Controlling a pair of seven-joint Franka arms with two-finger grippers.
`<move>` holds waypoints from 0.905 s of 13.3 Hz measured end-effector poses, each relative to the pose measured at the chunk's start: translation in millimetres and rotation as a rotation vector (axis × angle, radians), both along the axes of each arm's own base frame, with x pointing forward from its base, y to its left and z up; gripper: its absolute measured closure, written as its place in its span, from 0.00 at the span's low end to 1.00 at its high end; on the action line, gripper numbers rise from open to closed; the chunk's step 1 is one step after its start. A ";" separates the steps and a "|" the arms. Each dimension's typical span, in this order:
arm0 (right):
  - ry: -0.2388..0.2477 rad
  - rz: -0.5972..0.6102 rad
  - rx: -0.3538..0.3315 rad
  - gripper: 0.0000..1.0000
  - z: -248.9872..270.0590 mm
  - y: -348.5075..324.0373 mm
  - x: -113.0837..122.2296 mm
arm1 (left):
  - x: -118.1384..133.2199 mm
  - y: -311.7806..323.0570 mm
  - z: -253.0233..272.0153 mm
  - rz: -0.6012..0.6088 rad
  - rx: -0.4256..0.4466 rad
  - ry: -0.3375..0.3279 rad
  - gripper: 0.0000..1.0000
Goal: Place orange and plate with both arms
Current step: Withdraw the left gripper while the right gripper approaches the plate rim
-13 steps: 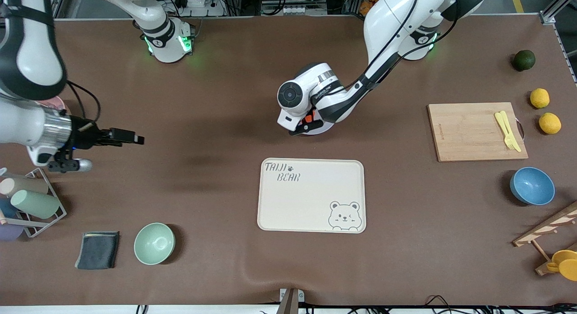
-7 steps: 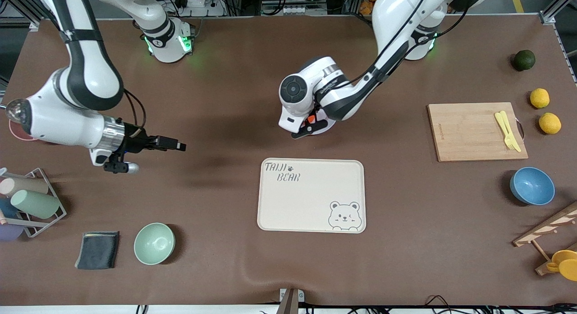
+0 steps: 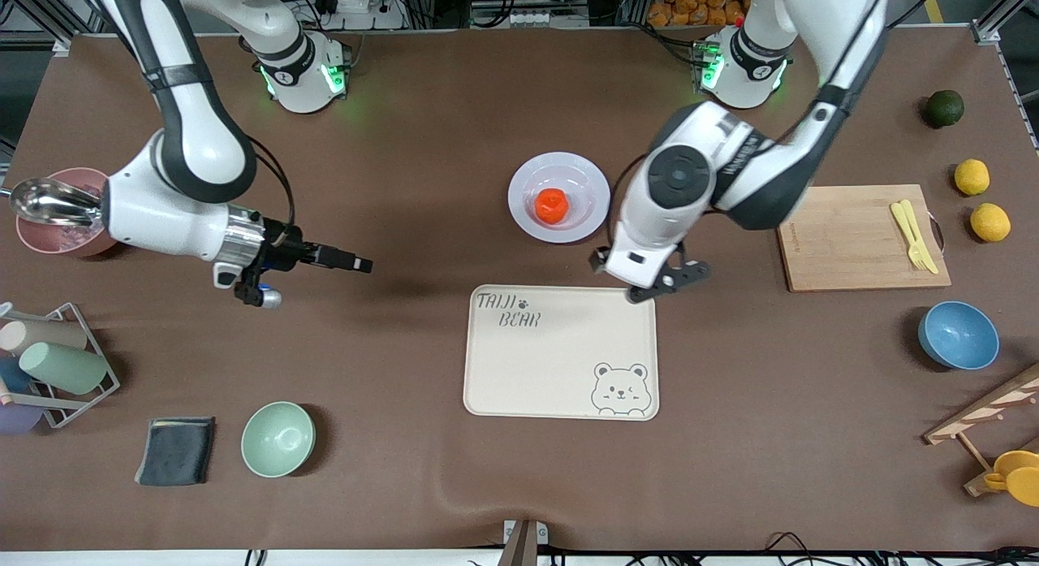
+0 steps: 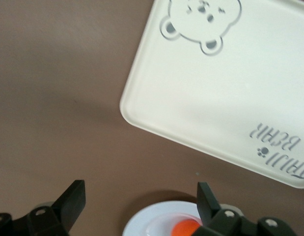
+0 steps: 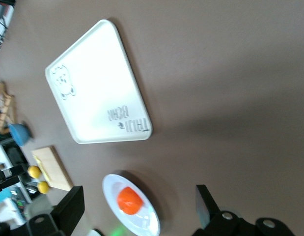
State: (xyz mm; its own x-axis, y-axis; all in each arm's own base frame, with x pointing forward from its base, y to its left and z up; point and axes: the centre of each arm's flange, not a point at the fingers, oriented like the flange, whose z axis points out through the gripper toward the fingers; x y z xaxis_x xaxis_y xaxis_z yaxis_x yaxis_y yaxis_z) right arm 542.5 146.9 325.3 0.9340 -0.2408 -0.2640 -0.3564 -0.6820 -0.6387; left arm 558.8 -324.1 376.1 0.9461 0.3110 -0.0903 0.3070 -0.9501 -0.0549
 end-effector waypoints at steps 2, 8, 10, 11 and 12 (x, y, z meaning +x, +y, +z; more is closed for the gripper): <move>-0.023 -0.014 0.059 0.00 -22.4 24.6 -20.2 | 17.1 34.7 10.6 -0.028 -0.005 -0.012 0.00; -0.102 -0.024 0.159 0.01 -85.3 59.8 -75.1 | 35.0 109.3 60.9 -0.140 0.026 -0.012 0.00; -0.132 -0.028 0.150 0.08 -105.1 82.8 -92.9 | 40.8 146.9 79.1 -0.178 0.048 -0.018 0.00; -0.137 -0.025 0.142 0.18 -113.4 94.6 -101.5 | 41.9 166.8 90.2 -0.196 0.043 -0.017 0.00; -0.140 -0.020 0.138 0.25 -120.4 104.3 -109.2 | 40.6 186.6 103.5 -0.211 0.032 -0.013 0.00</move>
State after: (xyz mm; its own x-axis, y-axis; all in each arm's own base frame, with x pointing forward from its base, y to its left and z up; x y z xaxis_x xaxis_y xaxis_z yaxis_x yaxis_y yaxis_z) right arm 433.4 251.2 204.9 0.9592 -0.2304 -0.1637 -0.2702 -0.5782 -0.7698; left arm 599.4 -137.6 479.6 0.9915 0.1087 -0.0711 0.1027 -0.9912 -0.0832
